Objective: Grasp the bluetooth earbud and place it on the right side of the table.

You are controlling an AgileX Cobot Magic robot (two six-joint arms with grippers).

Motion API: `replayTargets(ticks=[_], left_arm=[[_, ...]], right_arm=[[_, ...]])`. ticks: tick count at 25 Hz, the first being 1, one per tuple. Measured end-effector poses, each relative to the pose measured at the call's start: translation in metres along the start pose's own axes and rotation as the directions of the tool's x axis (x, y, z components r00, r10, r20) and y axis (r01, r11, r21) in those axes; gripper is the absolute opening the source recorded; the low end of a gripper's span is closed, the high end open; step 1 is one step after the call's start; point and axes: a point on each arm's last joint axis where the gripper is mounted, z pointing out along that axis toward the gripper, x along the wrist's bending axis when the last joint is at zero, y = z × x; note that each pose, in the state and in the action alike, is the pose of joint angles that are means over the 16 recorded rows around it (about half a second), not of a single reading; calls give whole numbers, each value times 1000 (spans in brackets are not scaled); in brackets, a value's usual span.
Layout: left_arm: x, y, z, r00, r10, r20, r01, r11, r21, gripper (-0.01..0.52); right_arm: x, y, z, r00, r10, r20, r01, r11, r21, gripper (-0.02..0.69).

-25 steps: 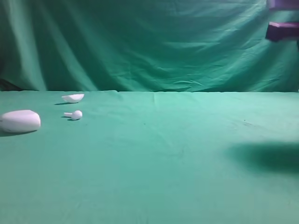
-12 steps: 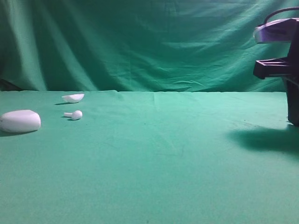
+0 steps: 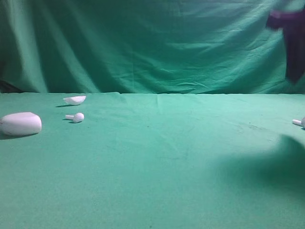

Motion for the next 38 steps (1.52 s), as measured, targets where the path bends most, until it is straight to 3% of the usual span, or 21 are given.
replayTargets(ticks=[7,14,25,38], left_arm=[[0,0,0,1000,0,0,0,1000,0,0],[0,0,0,1000,0,0,0,1000,0,0],[0,0,0,1000,0,0,0,1000,0,0],[0,0,0,1000,0,0,0,1000,0,0]], right_arm=[[-9,-20,-100,999,37,-20,-40,979,-199,164],[-17,-86,-186,996,54,-65,-77,896,-437,16],[-21,-182,-226,990,26,-138,-115,712,-693,0],[-19,-200,-183,999,-47,-23,11,614,-789,0]])
